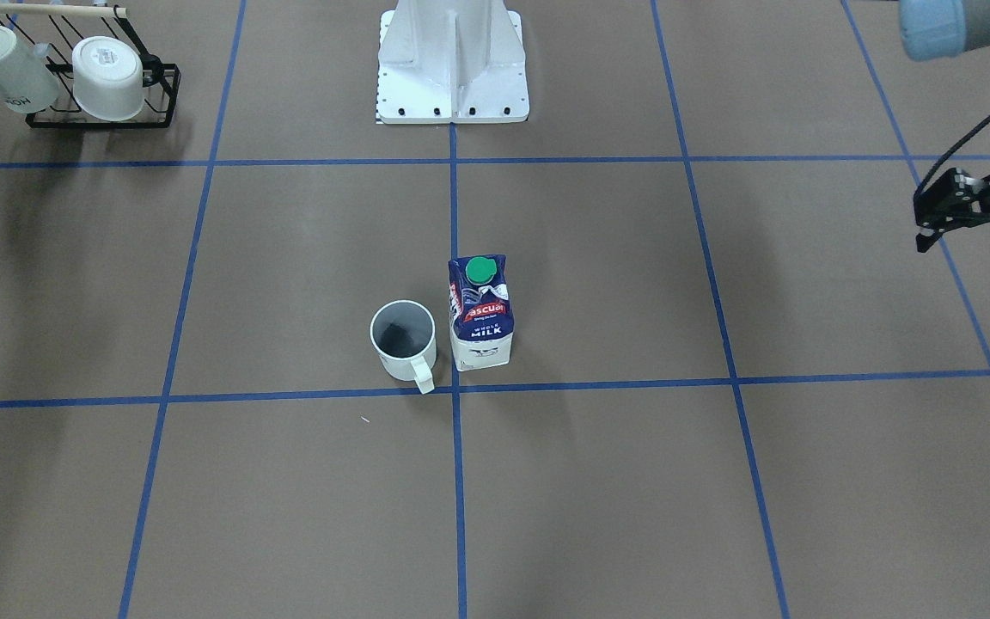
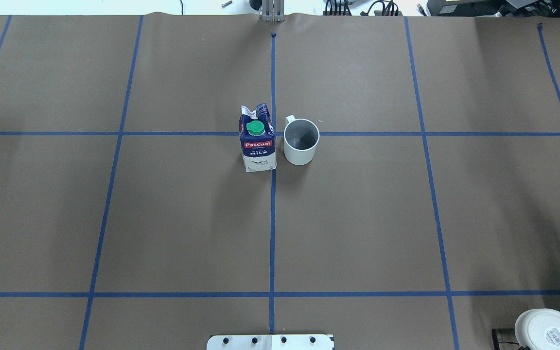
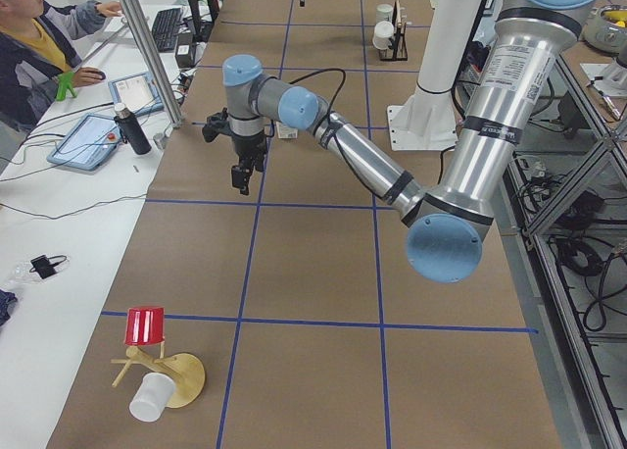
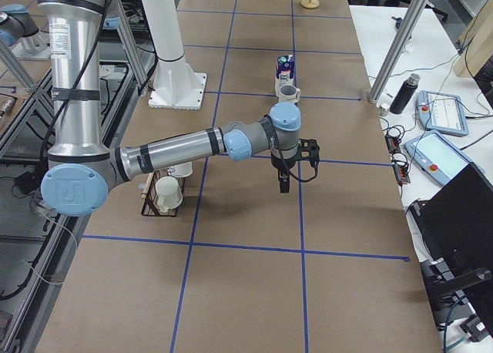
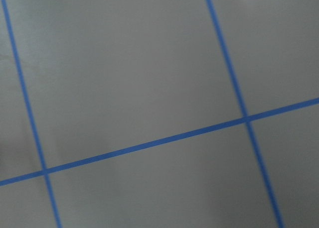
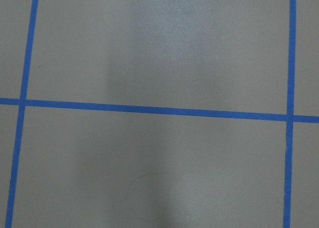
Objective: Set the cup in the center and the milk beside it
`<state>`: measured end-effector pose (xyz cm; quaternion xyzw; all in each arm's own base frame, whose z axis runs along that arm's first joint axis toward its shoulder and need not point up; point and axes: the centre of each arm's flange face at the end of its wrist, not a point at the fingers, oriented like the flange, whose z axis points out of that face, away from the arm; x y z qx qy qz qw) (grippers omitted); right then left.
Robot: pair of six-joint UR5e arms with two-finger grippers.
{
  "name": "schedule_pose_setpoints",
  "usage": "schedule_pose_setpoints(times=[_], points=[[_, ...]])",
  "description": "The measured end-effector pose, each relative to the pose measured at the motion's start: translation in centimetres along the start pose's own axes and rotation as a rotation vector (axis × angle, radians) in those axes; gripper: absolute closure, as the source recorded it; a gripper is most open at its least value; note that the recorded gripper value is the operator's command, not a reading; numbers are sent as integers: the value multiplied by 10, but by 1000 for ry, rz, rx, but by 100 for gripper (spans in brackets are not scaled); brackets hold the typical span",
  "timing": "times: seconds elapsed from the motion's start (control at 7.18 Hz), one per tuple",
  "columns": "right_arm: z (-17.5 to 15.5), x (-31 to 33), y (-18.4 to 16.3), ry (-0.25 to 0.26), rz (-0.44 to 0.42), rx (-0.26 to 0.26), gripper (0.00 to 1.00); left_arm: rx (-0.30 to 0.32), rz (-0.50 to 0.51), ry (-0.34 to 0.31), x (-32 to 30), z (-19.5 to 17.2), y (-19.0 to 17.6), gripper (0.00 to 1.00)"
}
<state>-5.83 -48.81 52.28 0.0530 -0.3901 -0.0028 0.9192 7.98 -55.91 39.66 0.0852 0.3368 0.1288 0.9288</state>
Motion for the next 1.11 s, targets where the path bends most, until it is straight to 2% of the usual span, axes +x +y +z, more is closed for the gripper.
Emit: schedule_pose_setpoints(times=[0.14,0.42,0.7,1.11], points=[[-5,12,5,-15,17,0,0,1,25,24,-41,16,12,2],[-8,22,12,-27,38,-2,0,-4,28,45,-76,42,28,2],[-17,37,16,-45,63,14,0,-22,7,46,-89,55,33,2],[-20,44,25,-98,25,61,0,-10,15,47,-86,51,40,2]])
